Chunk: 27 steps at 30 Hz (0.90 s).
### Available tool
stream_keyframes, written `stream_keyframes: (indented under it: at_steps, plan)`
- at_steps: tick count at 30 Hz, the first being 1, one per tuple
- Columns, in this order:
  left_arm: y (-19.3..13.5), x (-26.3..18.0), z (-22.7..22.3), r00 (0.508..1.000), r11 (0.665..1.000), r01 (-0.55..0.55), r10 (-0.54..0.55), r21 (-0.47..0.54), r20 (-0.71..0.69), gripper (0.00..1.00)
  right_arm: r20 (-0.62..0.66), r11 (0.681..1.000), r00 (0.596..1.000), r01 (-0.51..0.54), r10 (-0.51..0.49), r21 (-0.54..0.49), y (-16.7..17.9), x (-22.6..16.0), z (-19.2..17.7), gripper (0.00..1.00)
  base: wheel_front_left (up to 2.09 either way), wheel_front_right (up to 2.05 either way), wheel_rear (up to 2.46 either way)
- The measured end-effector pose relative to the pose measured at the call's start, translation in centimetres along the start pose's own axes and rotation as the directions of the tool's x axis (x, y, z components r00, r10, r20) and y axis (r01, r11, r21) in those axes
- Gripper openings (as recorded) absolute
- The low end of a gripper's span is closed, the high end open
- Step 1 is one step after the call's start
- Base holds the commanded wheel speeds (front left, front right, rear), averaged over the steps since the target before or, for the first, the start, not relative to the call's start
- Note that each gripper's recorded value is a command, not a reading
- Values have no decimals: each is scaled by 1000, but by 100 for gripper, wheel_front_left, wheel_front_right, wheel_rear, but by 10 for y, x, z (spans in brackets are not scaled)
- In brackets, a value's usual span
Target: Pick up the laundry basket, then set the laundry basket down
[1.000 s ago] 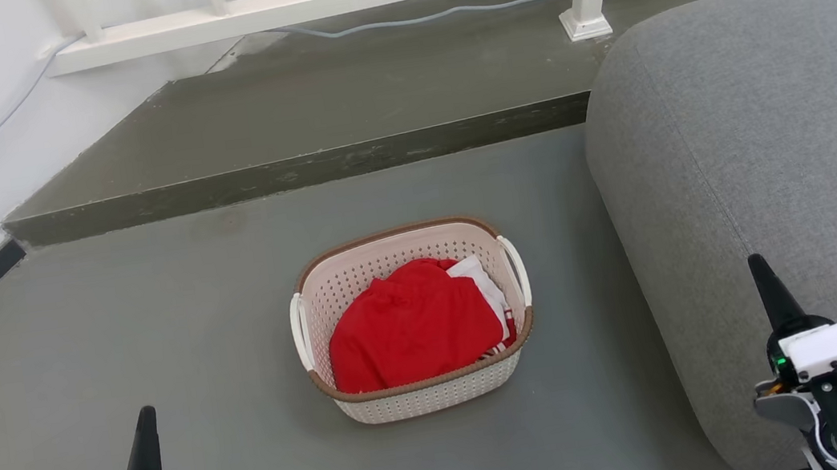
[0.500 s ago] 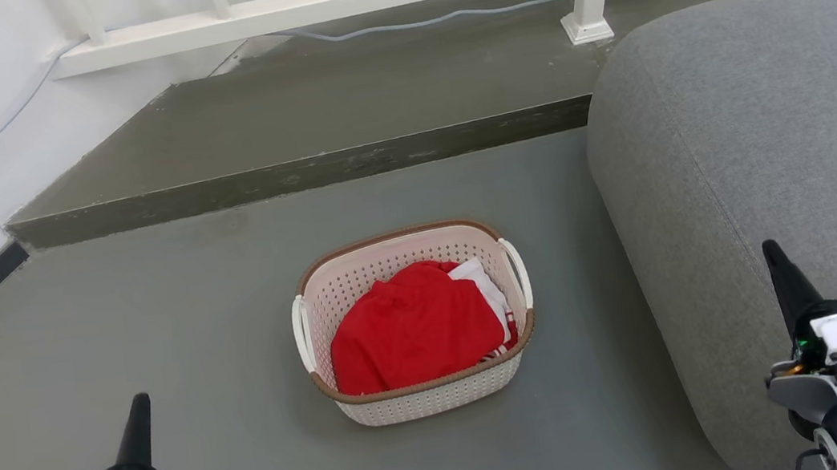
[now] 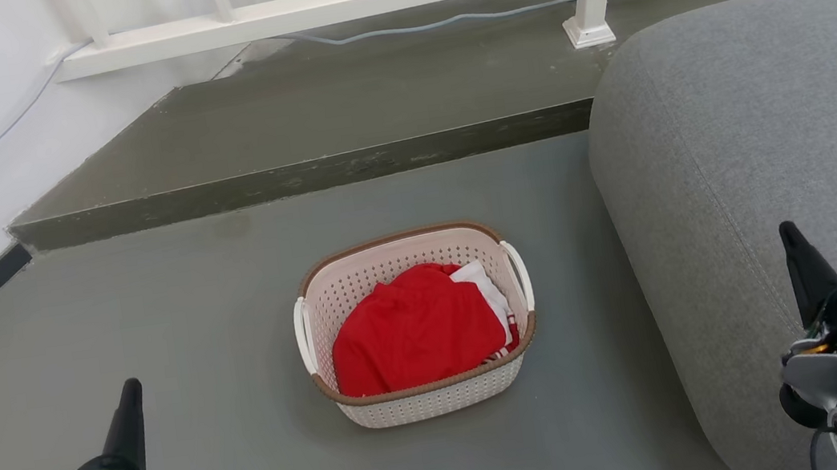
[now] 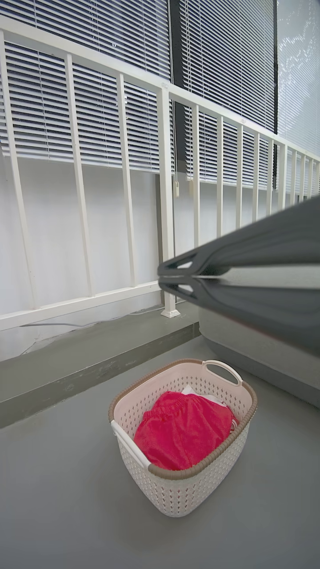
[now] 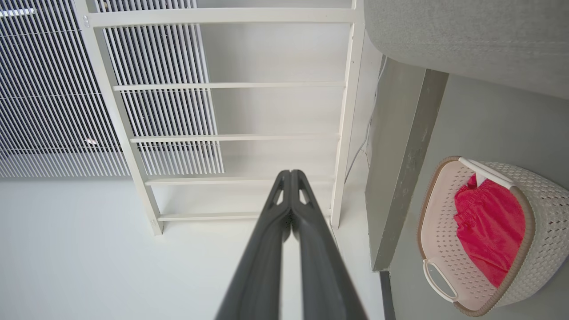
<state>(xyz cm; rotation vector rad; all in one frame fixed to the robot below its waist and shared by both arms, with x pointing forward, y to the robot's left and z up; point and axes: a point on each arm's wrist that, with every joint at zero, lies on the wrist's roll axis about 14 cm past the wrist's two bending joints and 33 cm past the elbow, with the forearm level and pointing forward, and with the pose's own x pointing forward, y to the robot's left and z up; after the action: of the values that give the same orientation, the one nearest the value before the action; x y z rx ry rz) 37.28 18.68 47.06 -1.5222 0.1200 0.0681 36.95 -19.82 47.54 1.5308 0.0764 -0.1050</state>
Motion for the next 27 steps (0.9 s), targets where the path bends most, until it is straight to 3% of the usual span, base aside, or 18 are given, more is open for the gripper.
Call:
stream_keyframes:
  at_steps: [6, 27]
  plan:
    - [-6, 2, 3, 1000, 998, 25, -25, -52, 8, 0, 9, 998, 1000, -16, 16, 54, 4, 1, 5, 0, 0, 0, 0]
    - [-6, 2, 3, 1000, 998, 26, -26, -52, 8, 0, 9, 998, 1000, -19, 18, 56, 3, 3, 5, 0, 0, 0, 0]
